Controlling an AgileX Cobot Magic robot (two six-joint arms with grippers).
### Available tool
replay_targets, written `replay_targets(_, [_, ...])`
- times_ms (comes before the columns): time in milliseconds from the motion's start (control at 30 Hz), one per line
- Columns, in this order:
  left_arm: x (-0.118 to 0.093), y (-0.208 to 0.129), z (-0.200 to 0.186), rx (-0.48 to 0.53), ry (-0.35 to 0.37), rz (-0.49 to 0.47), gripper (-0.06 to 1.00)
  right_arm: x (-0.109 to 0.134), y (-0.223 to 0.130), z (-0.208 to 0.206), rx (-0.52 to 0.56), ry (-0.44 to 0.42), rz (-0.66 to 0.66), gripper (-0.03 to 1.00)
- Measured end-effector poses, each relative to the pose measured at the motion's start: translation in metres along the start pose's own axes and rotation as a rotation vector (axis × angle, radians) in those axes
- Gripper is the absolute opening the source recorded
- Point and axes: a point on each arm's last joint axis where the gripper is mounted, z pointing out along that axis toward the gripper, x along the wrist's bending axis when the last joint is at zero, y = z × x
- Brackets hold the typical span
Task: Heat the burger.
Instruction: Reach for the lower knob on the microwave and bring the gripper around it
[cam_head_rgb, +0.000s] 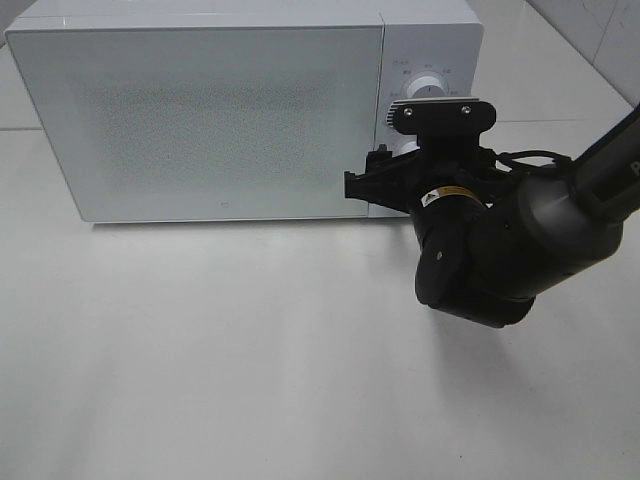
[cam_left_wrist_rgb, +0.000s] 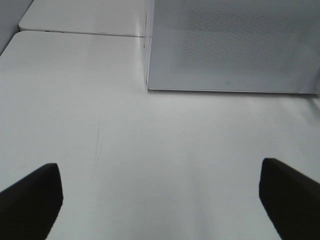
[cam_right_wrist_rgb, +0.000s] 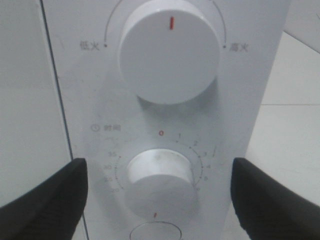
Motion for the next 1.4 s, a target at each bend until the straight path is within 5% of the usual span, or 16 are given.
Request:
replay_targets(700, [0.0, 0.0, 0.0, 0.0, 0.0, 0.0, 0.99, 0.003, -0.006, 0.012, 0.033, 0.015, -0.003, 0.72])
replay_targets(900, [0.0, 0.0, 0.0, 0.0, 0.0, 0.0, 0.99, 0.004, -0.006, 0.012, 0.028, 0.021, -0.011, 0.64])
replay_targets(1033, [0.0, 0.0, 0.0, 0.0, 0.0, 0.0, 0.99, 0.001, -0.005, 0.013, 0.017, -0.011, 0.012, 0.42])
replay_targets(1400, [0.0, 0.0, 0.0, 0.0, 0.0, 0.0, 0.99, 0.001, -0.005, 0.013, 0.016, -0.013, 0.053, 0.42])
